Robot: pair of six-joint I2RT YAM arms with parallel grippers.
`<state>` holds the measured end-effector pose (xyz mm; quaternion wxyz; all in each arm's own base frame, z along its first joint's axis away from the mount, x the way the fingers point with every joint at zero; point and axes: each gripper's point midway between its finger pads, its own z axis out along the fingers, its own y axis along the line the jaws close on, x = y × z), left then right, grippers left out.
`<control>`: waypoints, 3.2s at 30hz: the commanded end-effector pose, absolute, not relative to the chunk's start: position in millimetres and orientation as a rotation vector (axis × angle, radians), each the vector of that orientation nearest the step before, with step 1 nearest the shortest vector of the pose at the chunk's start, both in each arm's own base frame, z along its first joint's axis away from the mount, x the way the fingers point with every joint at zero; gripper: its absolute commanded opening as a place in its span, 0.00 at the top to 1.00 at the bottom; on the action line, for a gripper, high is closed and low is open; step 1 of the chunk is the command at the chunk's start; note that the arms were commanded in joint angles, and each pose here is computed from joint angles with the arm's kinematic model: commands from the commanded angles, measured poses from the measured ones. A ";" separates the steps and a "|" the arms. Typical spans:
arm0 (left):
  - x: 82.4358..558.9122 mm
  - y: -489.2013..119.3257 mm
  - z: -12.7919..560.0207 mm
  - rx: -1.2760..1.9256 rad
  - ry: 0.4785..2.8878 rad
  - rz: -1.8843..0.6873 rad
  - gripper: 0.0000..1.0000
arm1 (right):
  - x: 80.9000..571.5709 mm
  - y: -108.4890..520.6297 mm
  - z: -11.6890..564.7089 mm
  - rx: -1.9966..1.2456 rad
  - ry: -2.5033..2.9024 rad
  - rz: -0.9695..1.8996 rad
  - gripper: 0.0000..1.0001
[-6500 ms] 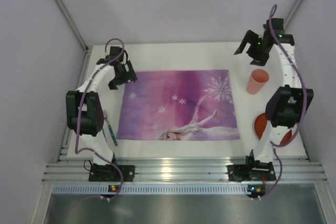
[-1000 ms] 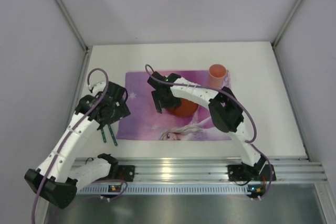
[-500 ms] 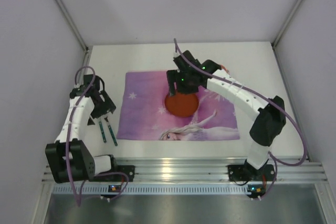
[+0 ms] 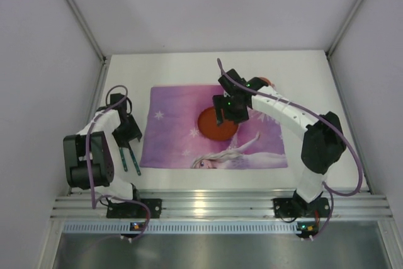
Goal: Set the dinner table for one person
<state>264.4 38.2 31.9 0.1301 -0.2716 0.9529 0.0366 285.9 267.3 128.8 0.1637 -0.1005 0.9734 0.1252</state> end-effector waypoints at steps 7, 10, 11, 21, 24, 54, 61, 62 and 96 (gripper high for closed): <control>278.3 68.7 10.1 -0.804 2.783 0.150 0.50 | 297.9 241.9 128.7 -0.221 2.773 0.351 0.30; 279.4 74.7 6.4 -0.837 2.766 0.116 0.50 | 301.4 232.9 129.5 -0.192 2.771 0.341 0.30; 280.1 74.8 3.6 -0.834 2.772 0.115 0.50 | 303.9 228.3 129.0 -0.173 2.773 0.337 0.30; 296.6 89.8 -26.4 -0.841 2.849 0.203 1.00 | 309.0 222.2 119.5 -0.153 2.801 0.333 0.32; 309.8 98.4 -5.8 -0.830 2.801 0.239 1.00 | 311.1 223.3 123.4 -0.155 2.794 0.337 0.33; 417.8 -146.8 81.7 -0.212 2.712 -0.305 1.00 | 253.3 159.4 137.1 0.028 2.740 0.301 0.33; 394.7 -124.7 60.8 -0.279 2.766 -0.156 0.50 | 236.2 147.1 131.8 0.049 2.754 0.291 0.33; 392.5 -120.8 60.6 -0.277 2.766 -0.130 0.42 | 235.4 146.2 131.9 0.051 2.753 0.291 0.33; 238.6 93.3 10.8 -0.951 2.922 0.320 0.37 | 223.3 136.3 116.6 -0.012 2.829 0.239 0.32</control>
